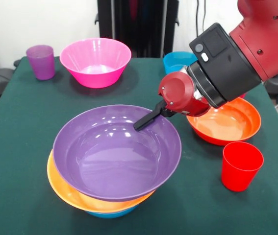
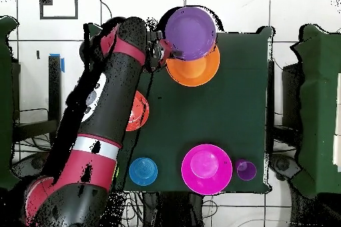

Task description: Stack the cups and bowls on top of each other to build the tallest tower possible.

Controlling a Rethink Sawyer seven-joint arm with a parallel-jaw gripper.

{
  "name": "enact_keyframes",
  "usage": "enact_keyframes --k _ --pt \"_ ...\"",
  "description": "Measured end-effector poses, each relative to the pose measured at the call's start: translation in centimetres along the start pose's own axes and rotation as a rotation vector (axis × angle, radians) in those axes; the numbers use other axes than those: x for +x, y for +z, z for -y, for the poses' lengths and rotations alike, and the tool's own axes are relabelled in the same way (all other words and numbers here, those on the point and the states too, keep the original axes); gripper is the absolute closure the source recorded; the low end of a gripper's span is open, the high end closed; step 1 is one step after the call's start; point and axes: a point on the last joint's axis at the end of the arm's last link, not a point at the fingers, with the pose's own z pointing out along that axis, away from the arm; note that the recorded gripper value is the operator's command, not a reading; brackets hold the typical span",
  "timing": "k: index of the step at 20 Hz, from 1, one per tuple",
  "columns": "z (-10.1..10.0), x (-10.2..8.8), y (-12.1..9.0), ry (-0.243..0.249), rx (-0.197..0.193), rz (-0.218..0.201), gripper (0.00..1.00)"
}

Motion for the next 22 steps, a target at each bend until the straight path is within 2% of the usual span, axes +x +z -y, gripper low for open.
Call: enact_keyframes --k 22 --pt "0.9 0.6 1.3 0.014 -0.01 -0.013 1.0"
